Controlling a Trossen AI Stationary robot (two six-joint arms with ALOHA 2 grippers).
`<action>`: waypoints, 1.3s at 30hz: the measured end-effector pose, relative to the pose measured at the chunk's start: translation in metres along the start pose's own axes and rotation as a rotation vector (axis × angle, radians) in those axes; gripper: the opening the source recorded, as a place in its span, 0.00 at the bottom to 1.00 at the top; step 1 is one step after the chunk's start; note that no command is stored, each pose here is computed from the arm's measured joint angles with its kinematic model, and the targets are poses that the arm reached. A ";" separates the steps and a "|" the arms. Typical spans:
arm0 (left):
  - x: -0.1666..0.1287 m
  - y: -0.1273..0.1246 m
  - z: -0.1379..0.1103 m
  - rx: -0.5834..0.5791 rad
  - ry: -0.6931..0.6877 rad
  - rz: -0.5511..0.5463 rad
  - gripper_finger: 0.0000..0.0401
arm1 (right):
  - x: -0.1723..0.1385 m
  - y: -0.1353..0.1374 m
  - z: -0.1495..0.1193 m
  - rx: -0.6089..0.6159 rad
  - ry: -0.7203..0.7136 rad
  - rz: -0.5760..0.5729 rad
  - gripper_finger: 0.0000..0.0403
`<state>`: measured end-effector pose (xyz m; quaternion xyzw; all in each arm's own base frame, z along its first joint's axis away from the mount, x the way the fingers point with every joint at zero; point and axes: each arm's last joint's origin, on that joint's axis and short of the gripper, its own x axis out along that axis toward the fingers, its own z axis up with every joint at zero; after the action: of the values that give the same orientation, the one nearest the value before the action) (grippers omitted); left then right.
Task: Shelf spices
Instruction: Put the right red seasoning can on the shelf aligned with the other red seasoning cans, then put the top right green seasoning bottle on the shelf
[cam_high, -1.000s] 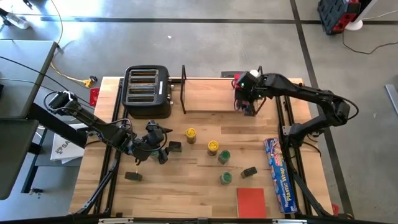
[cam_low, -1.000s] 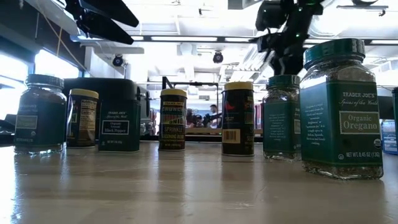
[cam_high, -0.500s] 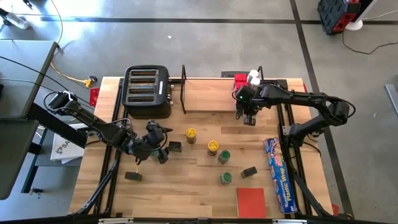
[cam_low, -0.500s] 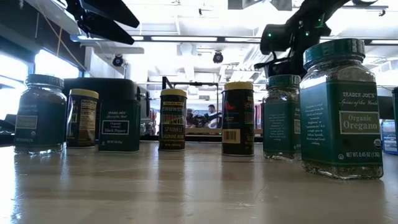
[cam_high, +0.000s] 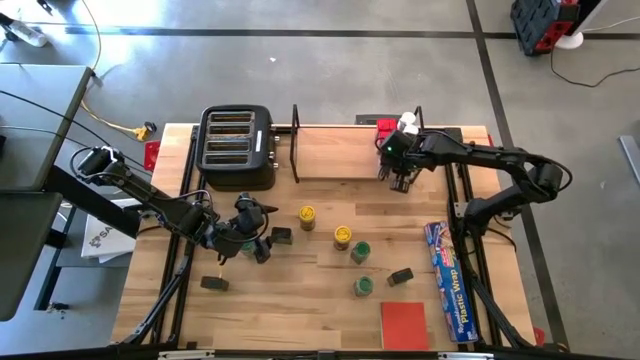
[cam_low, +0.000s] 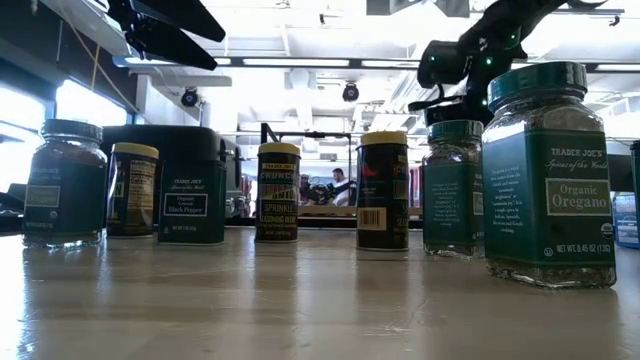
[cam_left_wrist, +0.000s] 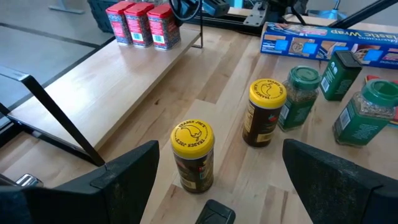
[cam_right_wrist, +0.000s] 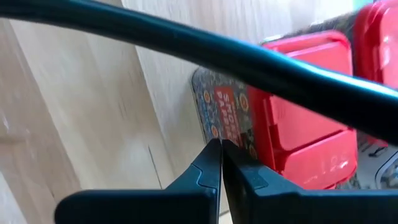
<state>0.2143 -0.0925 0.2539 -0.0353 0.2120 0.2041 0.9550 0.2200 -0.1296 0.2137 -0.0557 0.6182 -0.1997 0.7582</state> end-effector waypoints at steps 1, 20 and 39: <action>0.000 0.000 0.000 0.000 0.000 0.000 0.84 | 0.000 0.000 0.001 0.003 -0.010 -0.003 0.02; 0.000 0.000 0.000 0.029 -0.002 0.006 0.84 | -0.108 0.082 -0.003 -0.022 -0.435 0.397 0.02; 0.000 0.000 0.000 0.020 0.000 0.004 0.84 | -0.090 0.183 0.034 -0.409 -0.501 0.630 0.66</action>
<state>0.2144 -0.0925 0.2534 -0.0251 0.2143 0.2040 0.9549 0.2818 0.0653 0.2433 -0.0601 0.4290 0.1868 0.8817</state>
